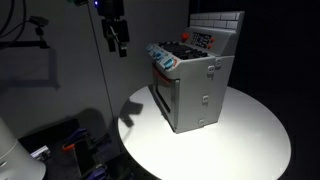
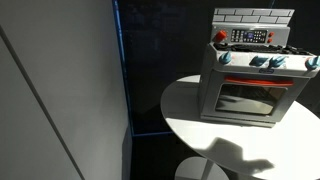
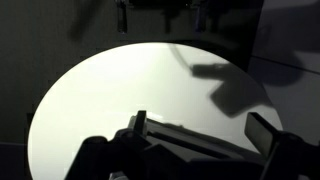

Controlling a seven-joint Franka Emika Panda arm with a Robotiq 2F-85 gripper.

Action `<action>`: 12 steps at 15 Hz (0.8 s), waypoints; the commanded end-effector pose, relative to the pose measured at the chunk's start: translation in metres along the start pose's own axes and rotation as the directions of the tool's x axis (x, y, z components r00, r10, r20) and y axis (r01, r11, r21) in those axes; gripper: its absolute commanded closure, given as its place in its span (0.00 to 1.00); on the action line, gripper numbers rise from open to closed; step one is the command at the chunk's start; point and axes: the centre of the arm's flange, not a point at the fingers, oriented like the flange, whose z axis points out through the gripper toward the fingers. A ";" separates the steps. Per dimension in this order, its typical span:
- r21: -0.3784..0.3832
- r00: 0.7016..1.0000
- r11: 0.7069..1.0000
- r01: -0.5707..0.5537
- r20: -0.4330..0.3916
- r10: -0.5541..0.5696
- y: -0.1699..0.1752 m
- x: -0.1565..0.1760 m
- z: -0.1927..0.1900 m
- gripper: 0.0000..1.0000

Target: Press the orange button on the stove

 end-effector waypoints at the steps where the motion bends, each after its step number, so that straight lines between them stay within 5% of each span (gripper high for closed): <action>1: -0.011 0.999 0.999 -0.040 -0.034 0.040 0.008 0.017 -0.009 0.00; 12: -0.045 0.973 0.984 -0.172 -0.165 0.163 0.032 0.068 -0.029 0.00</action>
